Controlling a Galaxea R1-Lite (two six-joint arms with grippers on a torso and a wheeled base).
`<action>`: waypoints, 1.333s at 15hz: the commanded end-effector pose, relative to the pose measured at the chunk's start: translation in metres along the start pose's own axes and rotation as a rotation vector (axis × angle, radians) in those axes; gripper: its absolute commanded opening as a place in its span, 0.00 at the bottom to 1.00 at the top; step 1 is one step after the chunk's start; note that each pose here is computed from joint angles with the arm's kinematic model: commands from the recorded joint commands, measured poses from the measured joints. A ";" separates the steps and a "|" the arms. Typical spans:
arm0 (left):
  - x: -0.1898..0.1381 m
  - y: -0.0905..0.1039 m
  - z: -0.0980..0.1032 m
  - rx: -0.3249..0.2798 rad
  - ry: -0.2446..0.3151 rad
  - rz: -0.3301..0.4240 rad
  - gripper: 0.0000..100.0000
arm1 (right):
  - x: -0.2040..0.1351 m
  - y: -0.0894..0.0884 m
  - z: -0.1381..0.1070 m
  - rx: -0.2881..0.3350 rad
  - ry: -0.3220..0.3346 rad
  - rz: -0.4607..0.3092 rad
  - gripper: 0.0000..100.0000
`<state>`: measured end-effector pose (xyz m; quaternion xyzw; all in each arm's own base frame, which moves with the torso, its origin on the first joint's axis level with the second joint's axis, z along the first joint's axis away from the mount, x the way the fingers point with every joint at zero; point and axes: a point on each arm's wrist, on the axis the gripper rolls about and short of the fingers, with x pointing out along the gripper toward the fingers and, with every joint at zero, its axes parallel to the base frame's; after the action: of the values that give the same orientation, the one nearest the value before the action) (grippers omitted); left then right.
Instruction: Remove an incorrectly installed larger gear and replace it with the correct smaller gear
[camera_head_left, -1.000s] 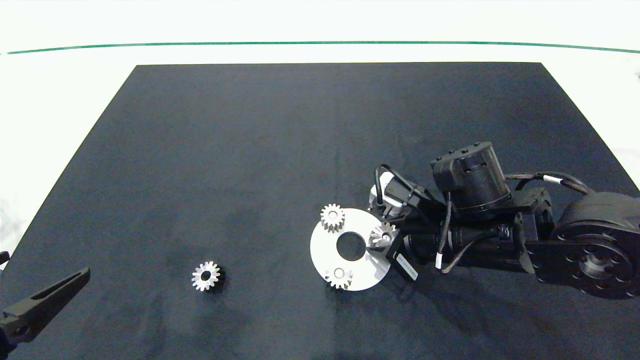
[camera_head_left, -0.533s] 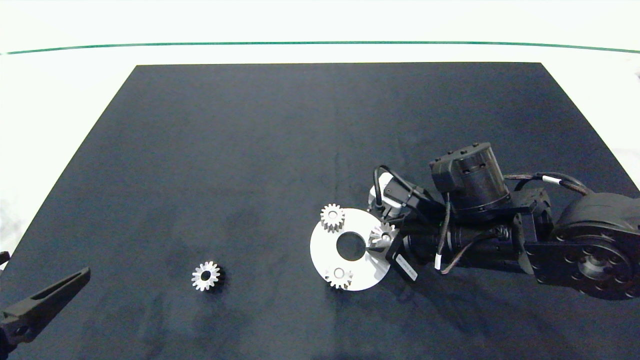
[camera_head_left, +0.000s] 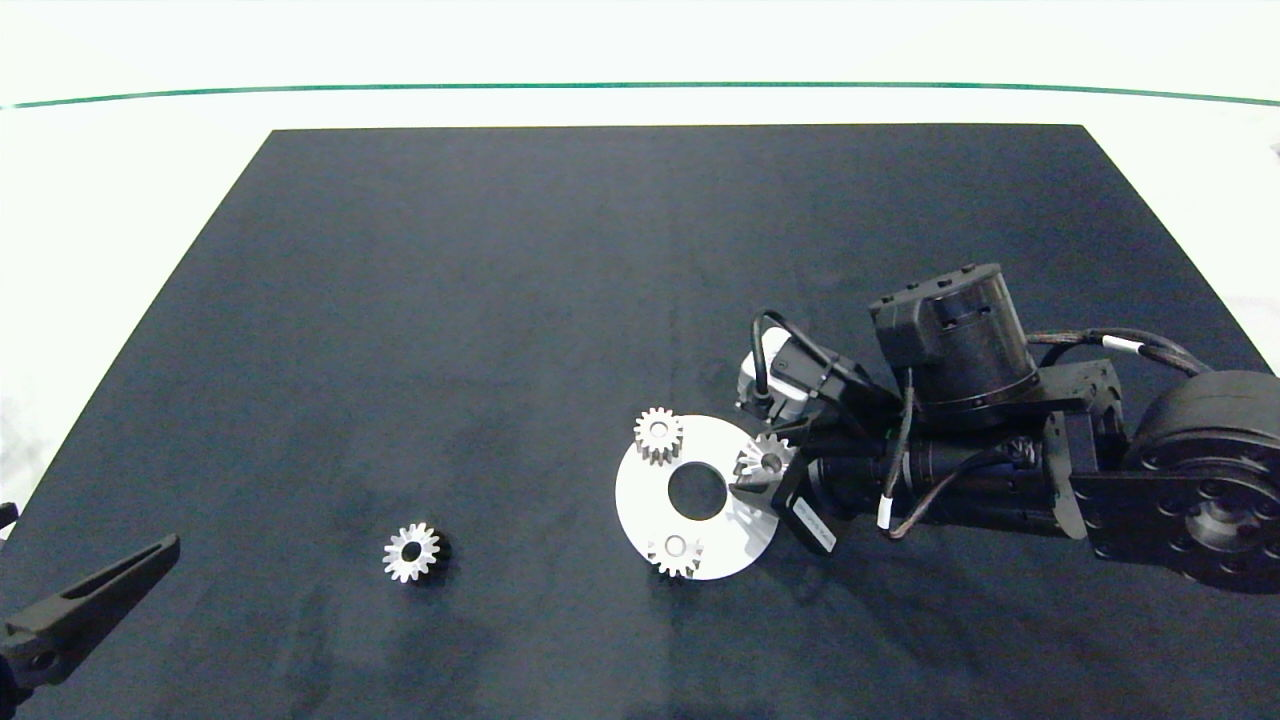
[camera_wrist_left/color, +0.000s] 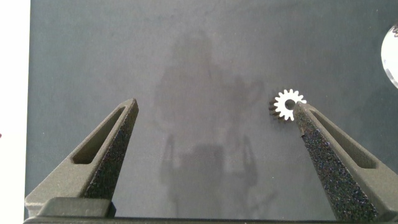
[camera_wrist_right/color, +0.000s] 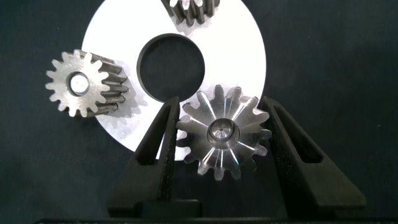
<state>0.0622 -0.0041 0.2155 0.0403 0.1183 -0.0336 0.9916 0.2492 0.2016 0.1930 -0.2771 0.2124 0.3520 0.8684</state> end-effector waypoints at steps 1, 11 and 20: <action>0.000 0.000 0.000 0.000 0.001 0.001 1.00 | -0.012 -0.003 0.005 -0.002 -0.023 -0.009 0.28; 0.001 0.000 -0.009 0.001 0.028 0.002 1.00 | -0.043 -0.052 -0.015 0.129 0.032 -0.181 0.28; 0.001 0.000 -0.011 0.002 0.031 0.006 1.00 | -0.039 -0.076 -0.047 0.219 0.123 -0.239 0.28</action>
<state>0.0608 -0.0036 0.2050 0.0421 0.1329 -0.0307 0.9898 0.2702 0.1073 0.2073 -0.2235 0.2632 0.2043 0.9160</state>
